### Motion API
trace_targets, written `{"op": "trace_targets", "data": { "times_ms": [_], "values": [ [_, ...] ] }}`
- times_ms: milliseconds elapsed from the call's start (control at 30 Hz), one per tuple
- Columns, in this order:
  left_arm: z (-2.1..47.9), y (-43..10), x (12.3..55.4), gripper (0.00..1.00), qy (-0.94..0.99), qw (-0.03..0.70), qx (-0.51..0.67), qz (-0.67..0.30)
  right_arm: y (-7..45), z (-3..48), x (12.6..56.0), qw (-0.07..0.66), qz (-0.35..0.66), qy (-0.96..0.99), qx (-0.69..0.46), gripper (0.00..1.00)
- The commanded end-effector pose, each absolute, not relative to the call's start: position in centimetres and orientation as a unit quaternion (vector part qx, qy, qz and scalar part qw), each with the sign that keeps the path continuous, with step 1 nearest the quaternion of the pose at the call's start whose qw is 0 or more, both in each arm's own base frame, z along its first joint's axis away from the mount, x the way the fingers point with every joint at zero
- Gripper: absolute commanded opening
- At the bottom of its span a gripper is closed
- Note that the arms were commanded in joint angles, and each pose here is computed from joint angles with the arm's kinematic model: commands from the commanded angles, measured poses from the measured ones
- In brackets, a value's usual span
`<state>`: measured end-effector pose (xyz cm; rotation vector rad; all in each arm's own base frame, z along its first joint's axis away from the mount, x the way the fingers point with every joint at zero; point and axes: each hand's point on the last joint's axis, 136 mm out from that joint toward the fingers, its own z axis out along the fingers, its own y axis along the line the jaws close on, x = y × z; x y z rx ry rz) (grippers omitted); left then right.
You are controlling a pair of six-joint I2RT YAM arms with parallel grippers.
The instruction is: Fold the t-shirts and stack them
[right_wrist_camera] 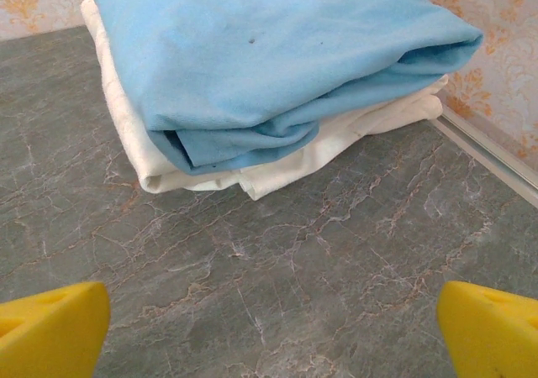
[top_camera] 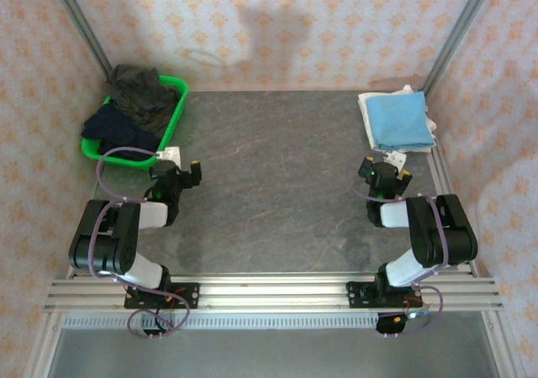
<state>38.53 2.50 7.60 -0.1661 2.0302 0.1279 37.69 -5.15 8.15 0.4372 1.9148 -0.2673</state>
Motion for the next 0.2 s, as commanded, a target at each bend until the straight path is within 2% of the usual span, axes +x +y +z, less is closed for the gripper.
{"op": "trace_targets", "data": {
  "times_ms": [0,167],
  "values": [
    [9.31,2.35,39.39,1.00,0.833,0.546,-0.065,0.058,-4.98,9.39,38.47,0.563,-0.106,0.799,0.184,0.99],
    [9.34,2.36,39.41,1.00,0.833,0.546,-0.065,0.058,-4.95,9.56,38.25,0.567,-0.104,0.796,0.183,0.99]
  ]
}}
